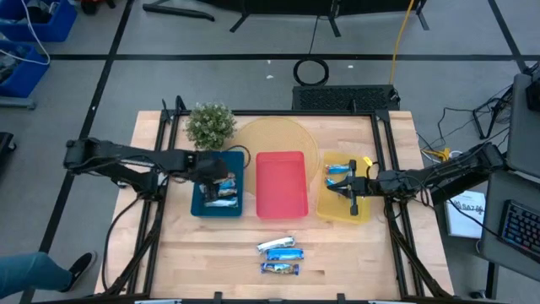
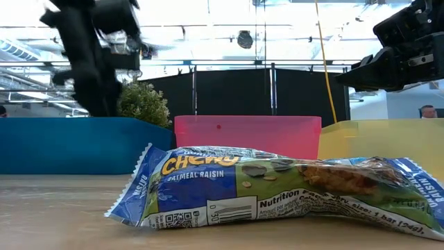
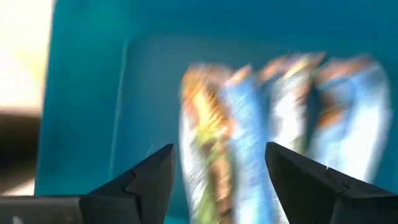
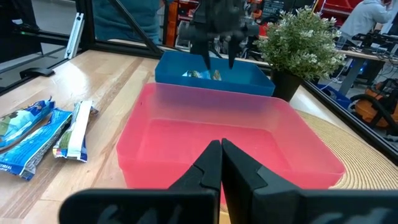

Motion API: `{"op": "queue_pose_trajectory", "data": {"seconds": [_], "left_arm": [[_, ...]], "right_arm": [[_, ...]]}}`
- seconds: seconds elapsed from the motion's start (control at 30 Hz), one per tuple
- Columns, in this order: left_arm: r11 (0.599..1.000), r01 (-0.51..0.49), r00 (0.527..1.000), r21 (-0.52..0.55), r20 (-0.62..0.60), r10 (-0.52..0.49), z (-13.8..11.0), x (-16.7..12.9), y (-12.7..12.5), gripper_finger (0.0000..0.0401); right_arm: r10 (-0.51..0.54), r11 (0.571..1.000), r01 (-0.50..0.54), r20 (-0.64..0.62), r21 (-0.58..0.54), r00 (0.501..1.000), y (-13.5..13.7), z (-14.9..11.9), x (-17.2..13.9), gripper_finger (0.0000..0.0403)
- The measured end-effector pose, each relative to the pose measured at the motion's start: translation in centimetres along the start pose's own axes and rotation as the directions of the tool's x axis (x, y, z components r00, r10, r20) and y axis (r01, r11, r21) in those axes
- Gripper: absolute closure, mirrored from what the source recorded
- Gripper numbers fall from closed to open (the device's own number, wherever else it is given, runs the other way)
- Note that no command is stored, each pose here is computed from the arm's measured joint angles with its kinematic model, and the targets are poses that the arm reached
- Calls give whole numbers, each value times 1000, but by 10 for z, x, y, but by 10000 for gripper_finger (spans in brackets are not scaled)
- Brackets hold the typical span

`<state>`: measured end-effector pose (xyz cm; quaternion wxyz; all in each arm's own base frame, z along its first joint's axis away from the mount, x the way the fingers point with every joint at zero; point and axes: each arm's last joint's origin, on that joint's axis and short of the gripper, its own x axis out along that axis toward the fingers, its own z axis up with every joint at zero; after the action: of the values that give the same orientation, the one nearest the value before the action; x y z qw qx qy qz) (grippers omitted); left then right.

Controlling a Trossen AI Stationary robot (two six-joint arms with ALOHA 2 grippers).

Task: Pick and place Granola Bars by type
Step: Put the blue granola bar into the red bin

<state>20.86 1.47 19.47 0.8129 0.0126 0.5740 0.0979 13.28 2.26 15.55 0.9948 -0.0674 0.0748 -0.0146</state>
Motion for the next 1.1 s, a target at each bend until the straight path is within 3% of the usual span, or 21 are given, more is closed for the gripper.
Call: {"op": "queue_pose_trajectory", "data": {"seconds": [0.1, 0.17, 0.33, 0.47, 0.57, 0.83, 1.0, 1.1], "left_arm": [[999, 21, 979, 41, 201, -29, -3, -28, -12, 157], [998, 20, 934, 56, 356, -39, -10, -45, -19, 175], [992, 90, 767, 92, 629, -128, -33, -61, -27, 244], [967, 157, 629, 200, 735, -254, -51, -53, -35, 329], [953, 138, 538, 268, 788, -299, -62, -43, -41, 388], [942, 50, 448, 333, 835, -319, -80, -24, -44, 394], [957, 28, 461, 290, 845, -270, -81, -22, -42, 396], [956, 29, 470, 291, 840, -270, -81, -21, -42, 396]], "right_arm": [[-1, 1000, 1, 0, -1, 1000, 0, 0, 0, 403], [-2, 1000, 2, 4, 0, 1000, 0, 0, 0, 403], [-4, 1000, 3, 38, 15, 999, 0, 4, 0, 403], [-3, 1000, 2, 51, 20, 999, 0, 5, 0, 403], [-4, 1000, 3, 70, 25, 998, -1, 7, 0, 403], [28, 998, -38, 195, 48, 980, 0, 33, 5, 403], [-7, 1000, 7, -30, -21, 1000, 8, 86, 31, 403], [-47, 994, 23, -229, -106, 972, 27, 114, 57, 403]]}}
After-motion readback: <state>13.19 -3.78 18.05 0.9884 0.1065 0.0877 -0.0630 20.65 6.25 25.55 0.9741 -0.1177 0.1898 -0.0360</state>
